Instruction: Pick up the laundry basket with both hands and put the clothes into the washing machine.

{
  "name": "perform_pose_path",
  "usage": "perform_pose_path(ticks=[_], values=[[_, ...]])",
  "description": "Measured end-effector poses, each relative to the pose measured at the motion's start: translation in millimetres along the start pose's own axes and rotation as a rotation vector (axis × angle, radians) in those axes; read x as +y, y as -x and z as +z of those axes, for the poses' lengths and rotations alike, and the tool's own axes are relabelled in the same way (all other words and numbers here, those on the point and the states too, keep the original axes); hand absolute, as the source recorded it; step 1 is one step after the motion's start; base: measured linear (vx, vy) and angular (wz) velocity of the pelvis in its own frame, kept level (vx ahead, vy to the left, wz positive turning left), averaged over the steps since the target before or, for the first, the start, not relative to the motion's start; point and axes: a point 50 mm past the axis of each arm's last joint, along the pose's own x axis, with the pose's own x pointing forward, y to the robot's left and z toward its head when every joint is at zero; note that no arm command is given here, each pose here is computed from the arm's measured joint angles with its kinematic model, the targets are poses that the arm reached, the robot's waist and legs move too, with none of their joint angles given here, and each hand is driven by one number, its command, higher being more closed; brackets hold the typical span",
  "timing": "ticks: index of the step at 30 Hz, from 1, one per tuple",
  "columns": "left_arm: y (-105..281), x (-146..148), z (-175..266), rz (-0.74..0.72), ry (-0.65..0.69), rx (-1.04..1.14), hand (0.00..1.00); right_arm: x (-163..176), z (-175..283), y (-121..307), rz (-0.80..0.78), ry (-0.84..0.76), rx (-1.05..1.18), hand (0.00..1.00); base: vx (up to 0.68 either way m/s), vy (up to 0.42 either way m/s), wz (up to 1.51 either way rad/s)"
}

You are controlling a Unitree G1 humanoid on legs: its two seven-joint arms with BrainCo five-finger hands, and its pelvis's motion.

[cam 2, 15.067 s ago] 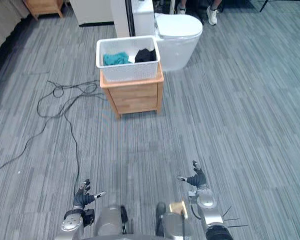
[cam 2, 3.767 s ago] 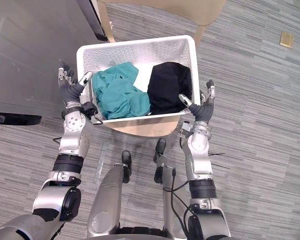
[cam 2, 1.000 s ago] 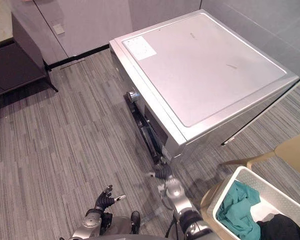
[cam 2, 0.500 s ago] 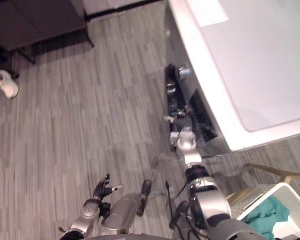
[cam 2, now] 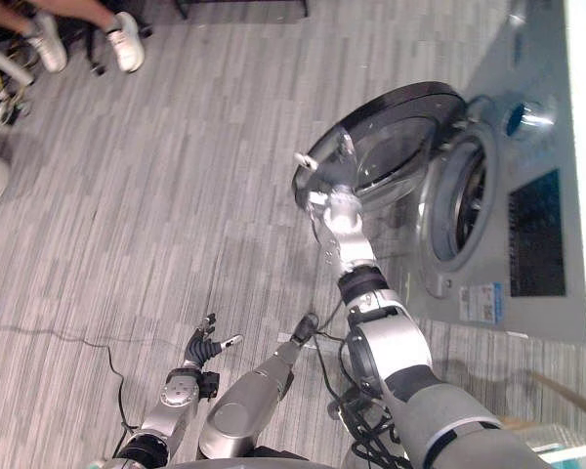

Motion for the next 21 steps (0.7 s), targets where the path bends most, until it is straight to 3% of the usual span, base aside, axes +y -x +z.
perform_pose_path(ticks=[3, 7, 12, 16, 21], values=[[-0.5, -5.9, 5.6, -0.006, 0.044, -0.018, 0.0, 21.8, 48.7, -1.9, 0.085, -0.036, -0.198, 0.0, 0.01, -0.106, 0.26], [-2.4, -14.4, 12.8, -0.021, 0.07, -0.037, 0.0, 11.8, 50.7, 9.5, 0.099, -0.018, -0.263, 0.0, 0.01, -0.077, -0.18], [-14.2, -21.5, 40.5, -0.063, 0.034, -0.125, 0.0, -20.3, -27.9, 55.2, 0.115, 0.108, -0.07, 0.0, -0.06, -0.066, -0.75], [-22.6, -28.8, 84.0, -0.11, -0.012, -0.281, 0.0, -47.6, -103.7, 122.9, 0.2, 0.258, 0.187, 0.0, -0.15, -0.067, -0.99], [-33.2, -25.7, 120.8, -0.11, -0.105, -0.398, 0.0, -79.1, -145.6, 176.8, 0.23, 0.345, 0.396, 0.0, -0.16, -0.047, -0.94]])
